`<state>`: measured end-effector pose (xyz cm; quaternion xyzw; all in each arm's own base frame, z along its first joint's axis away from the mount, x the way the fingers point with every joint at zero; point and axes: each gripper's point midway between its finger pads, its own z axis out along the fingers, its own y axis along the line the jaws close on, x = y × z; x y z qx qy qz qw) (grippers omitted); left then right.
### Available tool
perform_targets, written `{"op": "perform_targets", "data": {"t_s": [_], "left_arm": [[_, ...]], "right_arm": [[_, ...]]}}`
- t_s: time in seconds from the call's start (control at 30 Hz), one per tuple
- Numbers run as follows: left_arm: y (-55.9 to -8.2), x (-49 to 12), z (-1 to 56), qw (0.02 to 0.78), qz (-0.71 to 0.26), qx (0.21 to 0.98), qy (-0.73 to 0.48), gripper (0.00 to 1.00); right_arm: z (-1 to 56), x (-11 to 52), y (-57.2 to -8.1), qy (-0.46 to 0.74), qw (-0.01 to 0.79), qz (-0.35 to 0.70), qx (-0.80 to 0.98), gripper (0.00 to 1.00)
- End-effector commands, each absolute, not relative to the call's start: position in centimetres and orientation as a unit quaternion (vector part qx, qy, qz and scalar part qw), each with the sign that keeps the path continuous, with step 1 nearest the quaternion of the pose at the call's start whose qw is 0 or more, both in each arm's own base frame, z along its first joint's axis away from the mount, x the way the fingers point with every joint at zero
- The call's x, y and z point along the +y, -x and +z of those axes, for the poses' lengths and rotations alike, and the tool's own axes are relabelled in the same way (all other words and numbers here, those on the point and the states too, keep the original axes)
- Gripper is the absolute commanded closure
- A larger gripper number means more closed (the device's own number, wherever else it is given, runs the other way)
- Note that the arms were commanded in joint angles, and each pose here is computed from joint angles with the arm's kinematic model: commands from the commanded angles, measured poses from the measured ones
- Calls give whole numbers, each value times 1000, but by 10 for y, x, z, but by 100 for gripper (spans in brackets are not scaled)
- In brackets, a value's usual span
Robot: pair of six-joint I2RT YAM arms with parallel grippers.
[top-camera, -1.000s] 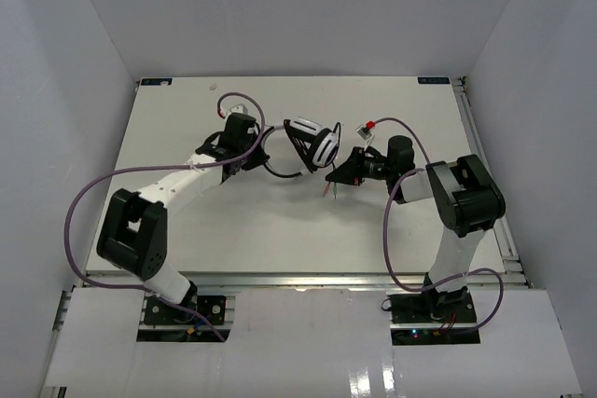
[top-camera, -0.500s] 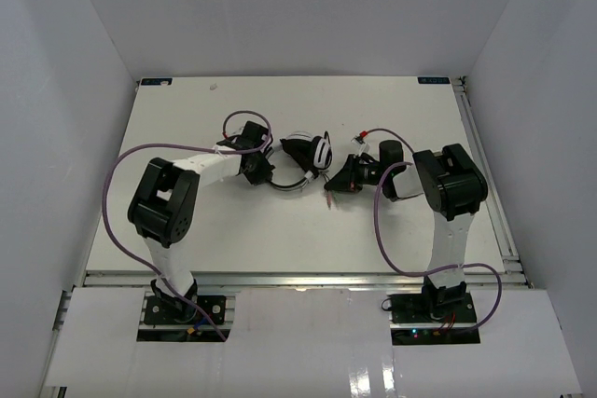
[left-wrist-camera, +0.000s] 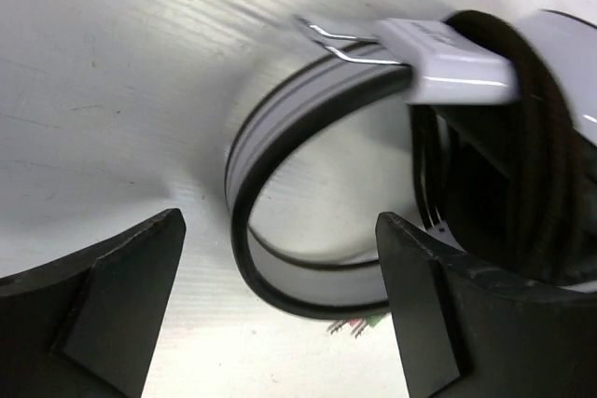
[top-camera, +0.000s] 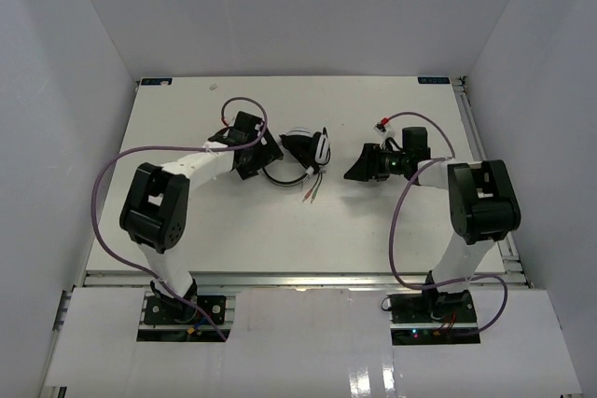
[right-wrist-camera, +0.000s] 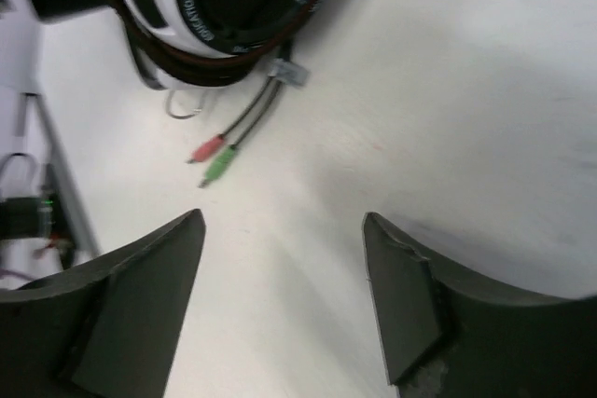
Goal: Wrap the headphones
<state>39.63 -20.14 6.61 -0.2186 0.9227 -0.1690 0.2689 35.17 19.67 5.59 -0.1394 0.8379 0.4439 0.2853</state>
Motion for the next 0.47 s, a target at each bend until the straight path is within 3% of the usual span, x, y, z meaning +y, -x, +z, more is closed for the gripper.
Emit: {"op": "perform_targets", "data": {"t_s": [0.0, 0.03, 0.17, 0.23, 0.43], "left_arm": [[-391, -207, 149, 365, -238, 892, 116, 2], [-382, -210, 169, 386, -261, 880, 88, 2], [-345, -223, 226, 466, -335, 816, -68, 2], [-315, -227, 238, 476, -361, 791, -133, 2], [-265, -202, 242, 520, -356, 760, -160, 2]], "right_arm": [[83, 152, -349, 258, 328, 291, 861, 13], [92, 144, -349, 263, 340, 264, 864, 7], [150, 103, -358, 218, 433, 140, 863, 10], [168, 98, -351, 219, 467, 127, 847, 10], [209, 83, -341, 164, 572, 99, 798, 10]]}}
